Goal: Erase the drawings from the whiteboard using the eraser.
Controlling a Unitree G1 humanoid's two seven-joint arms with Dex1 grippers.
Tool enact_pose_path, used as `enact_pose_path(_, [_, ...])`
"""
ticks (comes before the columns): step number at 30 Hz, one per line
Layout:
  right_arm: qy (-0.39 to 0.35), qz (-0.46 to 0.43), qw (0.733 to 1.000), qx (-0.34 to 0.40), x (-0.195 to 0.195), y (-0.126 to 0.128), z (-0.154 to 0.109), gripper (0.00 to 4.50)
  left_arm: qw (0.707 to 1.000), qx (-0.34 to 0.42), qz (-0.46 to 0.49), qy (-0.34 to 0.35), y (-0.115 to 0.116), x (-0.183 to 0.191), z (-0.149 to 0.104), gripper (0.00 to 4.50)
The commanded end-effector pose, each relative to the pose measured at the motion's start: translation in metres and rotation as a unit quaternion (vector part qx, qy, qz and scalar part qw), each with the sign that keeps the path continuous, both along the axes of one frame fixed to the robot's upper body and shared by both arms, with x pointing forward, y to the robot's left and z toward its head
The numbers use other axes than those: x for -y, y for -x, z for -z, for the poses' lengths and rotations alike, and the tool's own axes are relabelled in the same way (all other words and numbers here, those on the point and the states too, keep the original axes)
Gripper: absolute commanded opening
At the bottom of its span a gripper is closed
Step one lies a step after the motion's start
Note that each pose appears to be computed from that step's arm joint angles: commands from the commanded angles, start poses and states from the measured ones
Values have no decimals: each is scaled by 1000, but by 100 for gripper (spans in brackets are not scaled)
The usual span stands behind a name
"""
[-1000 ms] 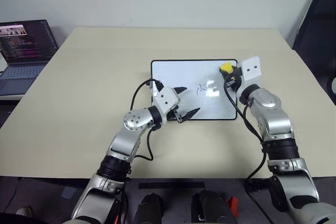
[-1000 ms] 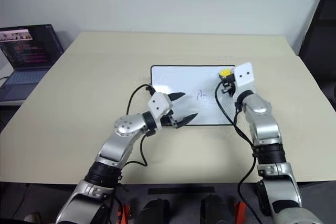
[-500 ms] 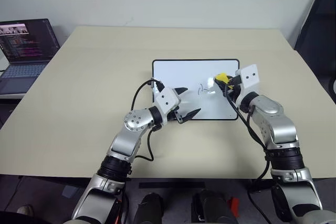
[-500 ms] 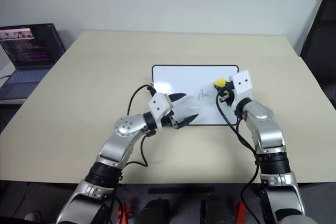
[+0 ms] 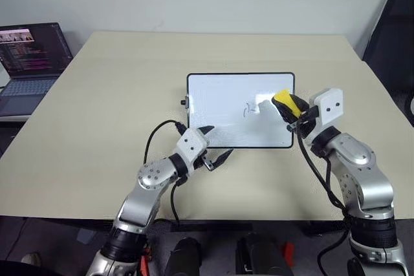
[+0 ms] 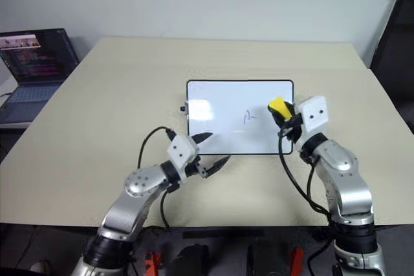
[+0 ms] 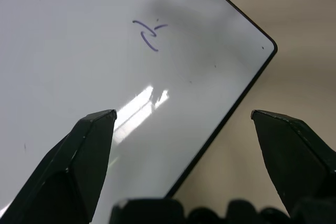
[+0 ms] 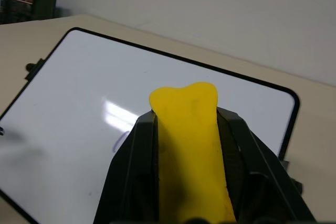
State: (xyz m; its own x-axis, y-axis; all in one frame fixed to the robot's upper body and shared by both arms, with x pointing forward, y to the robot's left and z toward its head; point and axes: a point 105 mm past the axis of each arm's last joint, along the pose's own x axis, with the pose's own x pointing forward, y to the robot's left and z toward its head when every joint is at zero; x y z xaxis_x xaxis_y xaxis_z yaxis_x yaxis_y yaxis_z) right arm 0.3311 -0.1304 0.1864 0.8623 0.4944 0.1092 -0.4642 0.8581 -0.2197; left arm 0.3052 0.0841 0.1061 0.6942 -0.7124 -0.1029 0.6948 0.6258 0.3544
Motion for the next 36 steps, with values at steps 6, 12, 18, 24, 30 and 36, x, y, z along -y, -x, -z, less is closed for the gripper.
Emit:
enact_pose_path(6, [3, -40, 999, 33, -43, -21, -12, 118, 998, 55, -36, -13, -14, -8, -22, 450])
enact_pose_path(12, [21, -53, 997, 42, -67, -37, -11, 118, 998, 53, -32, -13, -17, -7, -22, 450])
enact_pose_path(18, [107, 7, 994, -9, -57, -55, 19, 118, 998, 57, -34, -10, -19, -6, -26, 450])
enact_pose_path(24, [168, 33, 984, -53, -28, -49, 47, 118, 998, 53, -36, -3, -18, -5, -26, 450])
enact_pose_path(30, [225, 30, 970, -89, 2, -31, 74, 118, 998, 50, -35, -1, -18, -4, -27, 450])
enact_pose_path(36, [200, 41, 974, -94, 9, -24, 72, 118, 998, 49, -32, 0, -19, -4, -27, 450])
